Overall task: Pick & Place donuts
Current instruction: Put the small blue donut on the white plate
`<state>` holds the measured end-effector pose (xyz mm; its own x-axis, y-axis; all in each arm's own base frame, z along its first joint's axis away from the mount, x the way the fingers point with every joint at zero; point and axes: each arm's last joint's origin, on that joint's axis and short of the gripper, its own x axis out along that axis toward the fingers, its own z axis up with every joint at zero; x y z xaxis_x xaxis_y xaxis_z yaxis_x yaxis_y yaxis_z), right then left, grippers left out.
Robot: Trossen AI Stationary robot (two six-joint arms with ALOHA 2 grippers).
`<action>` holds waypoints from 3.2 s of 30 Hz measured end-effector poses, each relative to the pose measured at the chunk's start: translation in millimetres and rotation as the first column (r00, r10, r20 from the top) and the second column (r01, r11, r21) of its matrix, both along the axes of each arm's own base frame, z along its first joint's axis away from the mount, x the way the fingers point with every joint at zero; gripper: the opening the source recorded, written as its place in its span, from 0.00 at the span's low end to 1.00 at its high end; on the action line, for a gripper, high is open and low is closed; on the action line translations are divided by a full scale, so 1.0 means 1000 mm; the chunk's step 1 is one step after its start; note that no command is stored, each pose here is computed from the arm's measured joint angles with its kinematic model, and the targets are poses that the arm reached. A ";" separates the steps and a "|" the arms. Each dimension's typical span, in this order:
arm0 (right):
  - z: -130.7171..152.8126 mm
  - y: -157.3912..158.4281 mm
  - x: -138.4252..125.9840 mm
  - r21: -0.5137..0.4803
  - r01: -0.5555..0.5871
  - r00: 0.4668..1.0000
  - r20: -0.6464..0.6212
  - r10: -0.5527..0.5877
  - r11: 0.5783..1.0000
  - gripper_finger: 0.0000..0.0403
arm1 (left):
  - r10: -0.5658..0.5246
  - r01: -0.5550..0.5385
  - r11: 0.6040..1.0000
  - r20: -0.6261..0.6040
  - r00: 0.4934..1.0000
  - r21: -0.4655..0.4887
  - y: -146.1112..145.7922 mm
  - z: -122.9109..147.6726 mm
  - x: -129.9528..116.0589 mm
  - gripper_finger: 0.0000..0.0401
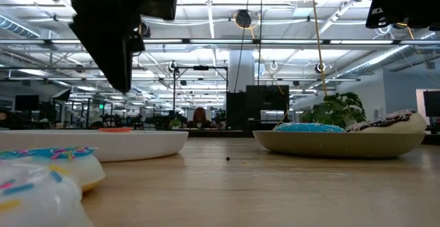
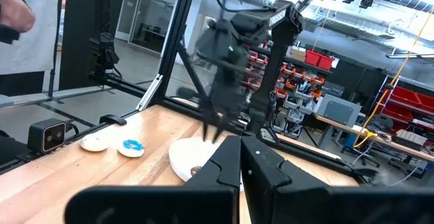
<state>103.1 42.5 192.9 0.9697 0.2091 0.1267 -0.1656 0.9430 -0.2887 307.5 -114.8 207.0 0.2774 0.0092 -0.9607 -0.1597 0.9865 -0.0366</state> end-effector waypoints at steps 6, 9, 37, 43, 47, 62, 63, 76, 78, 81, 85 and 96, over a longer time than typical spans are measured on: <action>0.000 0.000 0.000 0.000 0.000 1.000 0.000 0.000 1.000 0.00 | -0.083 0.080 0.996 0.106 0.991 0.030 -0.034 0.011 -0.004 0.22; 0.000 0.000 0.000 0.000 0.000 1.000 0.000 0.000 1.000 0.00 | -0.105 0.102 0.994 0.175 0.979 0.024 -0.045 0.013 -0.003 0.22; 0.000 0.000 0.000 -0.011 0.002 1.000 0.002 -0.002 1.000 0.00 | -0.183 0.143 0.981 0.383 0.906 0.132 -0.079 -0.002 -0.015 0.22; 0.000 0.000 0.000 -0.026 0.004 1.000 0.006 -0.004 1.000 0.00 | -0.156 0.136 0.987 0.382 0.911 0.079 -0.080 -0.002 -0.015 0.22; 0.000 0.000 0.000 -0.029 0.004 1.000 0.006 -0.004 1.000 0.00 | -0.194 0.167 0.980 0.379 0.905 0.103 -0.080 -0.002 -0.015 0.22; 0.000 0.000 0.000 -0.051 0.008 1.000 0.011 -0.007 0.999 0.00 | -0.135 0.171 0.984 0.407 0.904 -0.055 -0.079 0.002 -0.007 0.22; 0.000 0.000 0.000 -0.051 0.008 1.000 0.011 -0.007 0.999 0.00 | -0.135 0.173 0.983 0.411 0.902 -0.057 -0.080 0.002 -0.007 0.22; 0.000 0.000 0.000 -0.085 0.013 1.000 0.019 -0.011 0.996 0.00 | -0.238 0.263 0.965 0.478 0.846 0.015 -0.077 0.005 0.004 0.20; 0.000 0.000 0.000 -0.085 0.013 1.000 0.019 -0.011 0.996 0.00 | -0.235 0.274 0.962 0.487 0.841 -0.008 -0.076 0.003 0.008 0.16; 0.000 0.000 0.000 -0.083 0.013 1.000 0.022 -0.011 0.996 0.00 | -0.233 0.306 0.950 0.510 0.828 -0.064 -0.077 0.005 0.016 0.05; 0.000 0.000 0.000 -0.079 0.012 1.000 0.017 -0.011 0.997 0.00 | -0.320 0.395 0.917 0.488 0.812 -0.055 -0.088 0.006 0.023 0.02; 0.000 0.000 0.001 -0.067 0.010 1.000 0.015 -0.009 0.998 0.00 | -0.387 0.392 0.920 0.251 0.887 0.034 -0.111 0.007 0.063 0.16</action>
<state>103.6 42.7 192.7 0.9698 0.2083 0.1265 -0.1521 0.9229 -0.3537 370.2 -225.7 213.9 0.4838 -0.1644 -0.8596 0.2535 0.9664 -0.0421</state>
